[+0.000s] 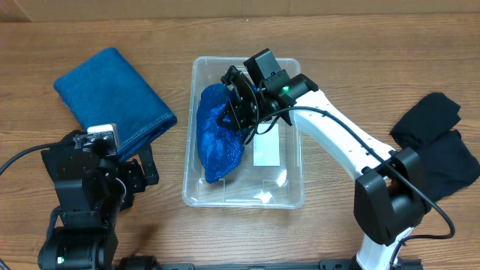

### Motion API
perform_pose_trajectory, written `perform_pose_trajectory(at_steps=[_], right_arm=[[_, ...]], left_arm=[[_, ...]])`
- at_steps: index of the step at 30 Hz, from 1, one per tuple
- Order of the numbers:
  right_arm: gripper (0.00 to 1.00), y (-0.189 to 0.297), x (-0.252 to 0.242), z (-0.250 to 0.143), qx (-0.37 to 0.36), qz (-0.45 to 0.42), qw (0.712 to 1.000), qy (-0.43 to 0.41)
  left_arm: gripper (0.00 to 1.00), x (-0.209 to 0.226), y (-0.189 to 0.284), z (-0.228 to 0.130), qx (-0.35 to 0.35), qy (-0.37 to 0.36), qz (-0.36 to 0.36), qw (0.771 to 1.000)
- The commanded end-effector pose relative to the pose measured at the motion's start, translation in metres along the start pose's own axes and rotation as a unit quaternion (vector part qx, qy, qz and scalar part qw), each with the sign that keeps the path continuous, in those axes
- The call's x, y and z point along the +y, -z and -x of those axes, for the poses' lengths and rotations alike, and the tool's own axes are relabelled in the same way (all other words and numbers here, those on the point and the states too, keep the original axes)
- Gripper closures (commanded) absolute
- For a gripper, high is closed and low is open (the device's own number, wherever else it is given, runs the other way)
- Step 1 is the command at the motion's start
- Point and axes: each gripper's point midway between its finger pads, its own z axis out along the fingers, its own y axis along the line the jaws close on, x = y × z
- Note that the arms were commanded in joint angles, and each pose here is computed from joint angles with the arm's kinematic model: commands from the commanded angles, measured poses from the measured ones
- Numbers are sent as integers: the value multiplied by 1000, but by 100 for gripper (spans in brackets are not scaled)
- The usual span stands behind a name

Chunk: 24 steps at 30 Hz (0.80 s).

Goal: Pack container
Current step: 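Lift the blue cloth and lower it into the bin's left side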

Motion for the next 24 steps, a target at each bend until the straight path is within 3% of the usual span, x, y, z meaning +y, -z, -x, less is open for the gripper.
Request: perform_pose_trajectory(at_steps=[1,2,3,4,5,9,14,18,21,24], right_arm=[[61,-8,-8,-2,10,-13,1000,-10],[54,-9,-18,-9,21,-37,999,-19],[27,-7,-33,-14,28,-77,996,-42],[11,-2,-53,-19,30,-133,988,-77],[2,4,-66,-23,32,-165,981,-94],[0,24,-96,-33,42,-235,964,-113],[0,73,-76,-7,-7,-271,959,-88],[0,179,-31,40,-129,-286,947,-72],[0,285,-48,36,-245,-315,900,-175],[0,372,-107,-27,-282,-364,824,-330]], left_arm=[[0,-1,8,12,-19,2,1,1000],[0,-1,8,11,-19,2,1,1000],[0,0,8,12,-19,3,1,1000],[0,0,8,12,-19,3,1,1000],[0,-1,8,11,-19,2,1,1000],[0,0,8,12,-19,3,1,1000],[0,0,8,12,-19,3,1,1000],[0,0,8,12,-19,3,1,1000],[0,0,8,12,-19,3,1,1000],[0,0,8,12,-19,3,1,1000]])
